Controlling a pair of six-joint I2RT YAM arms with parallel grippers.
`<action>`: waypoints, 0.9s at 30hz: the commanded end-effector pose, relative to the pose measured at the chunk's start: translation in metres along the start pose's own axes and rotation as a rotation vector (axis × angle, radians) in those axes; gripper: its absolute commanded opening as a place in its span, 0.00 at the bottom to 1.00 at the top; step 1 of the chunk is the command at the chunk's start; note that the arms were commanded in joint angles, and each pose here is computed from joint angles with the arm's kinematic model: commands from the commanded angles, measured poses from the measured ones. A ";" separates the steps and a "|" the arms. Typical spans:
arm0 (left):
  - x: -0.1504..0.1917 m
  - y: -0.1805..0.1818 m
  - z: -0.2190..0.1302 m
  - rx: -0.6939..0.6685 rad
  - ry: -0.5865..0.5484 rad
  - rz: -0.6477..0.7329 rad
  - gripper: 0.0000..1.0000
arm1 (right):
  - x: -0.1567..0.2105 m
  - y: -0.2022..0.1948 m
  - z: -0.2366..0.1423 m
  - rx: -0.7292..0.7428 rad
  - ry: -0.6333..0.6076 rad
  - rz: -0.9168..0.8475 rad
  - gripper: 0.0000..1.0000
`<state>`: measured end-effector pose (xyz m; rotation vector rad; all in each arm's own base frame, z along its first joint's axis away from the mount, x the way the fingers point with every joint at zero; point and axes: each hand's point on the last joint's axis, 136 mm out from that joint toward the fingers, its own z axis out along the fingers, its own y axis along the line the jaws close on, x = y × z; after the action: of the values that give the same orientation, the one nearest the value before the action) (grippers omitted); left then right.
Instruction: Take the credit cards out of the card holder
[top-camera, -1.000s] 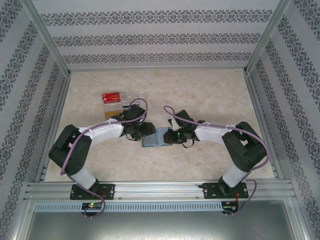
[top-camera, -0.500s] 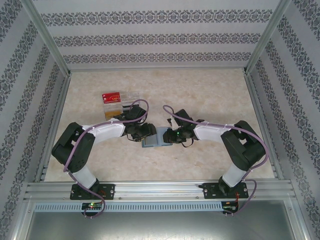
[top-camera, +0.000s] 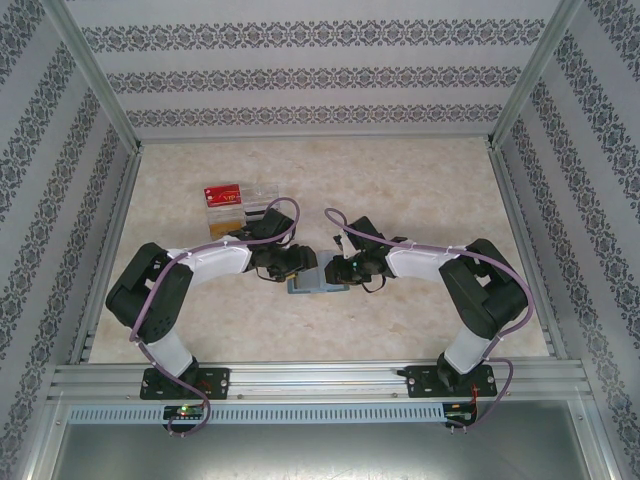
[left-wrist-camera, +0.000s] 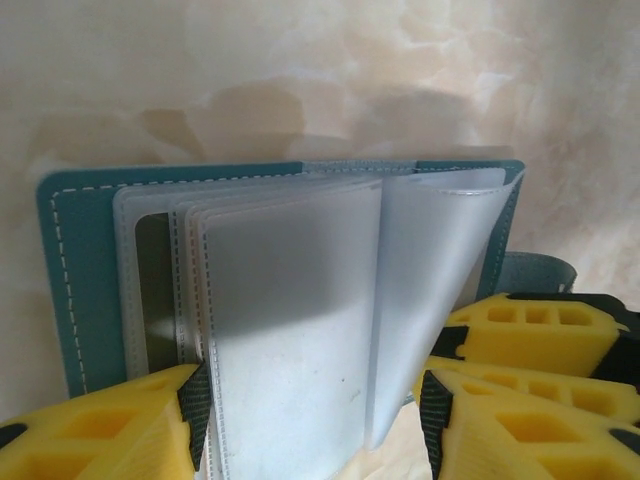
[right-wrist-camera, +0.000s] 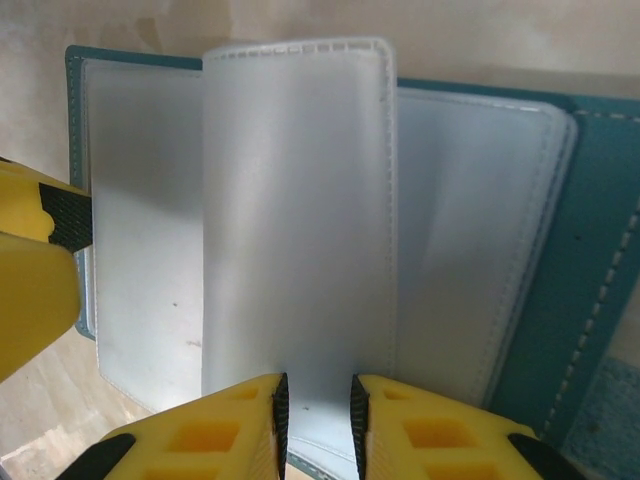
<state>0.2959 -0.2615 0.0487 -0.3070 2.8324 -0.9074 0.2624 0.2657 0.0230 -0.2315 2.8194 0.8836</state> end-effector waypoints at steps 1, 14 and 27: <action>-0.008 -0.037 -0.001 0.138 0.017 0.049 0.59 | 0.012 -0.014 0.007 0.045 0.055 0.021 0.26; -0.009 -0.047 0.001 0.183 0.029 0.046 0.56 | 0.011 -0.018 0.003 0.051 0.043 0.033 0.26; 0.000 -0.070 0.005 0.247 0.065 0.083 0.53 | -0.005 -0.018 -0.023 0.016 -0.100 0.046 0.24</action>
<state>0.3029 -0.2998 0.0683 -0.1948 2.7775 -1.1686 0.2628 0.2475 0.0266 -0.1665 2.7905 0.8802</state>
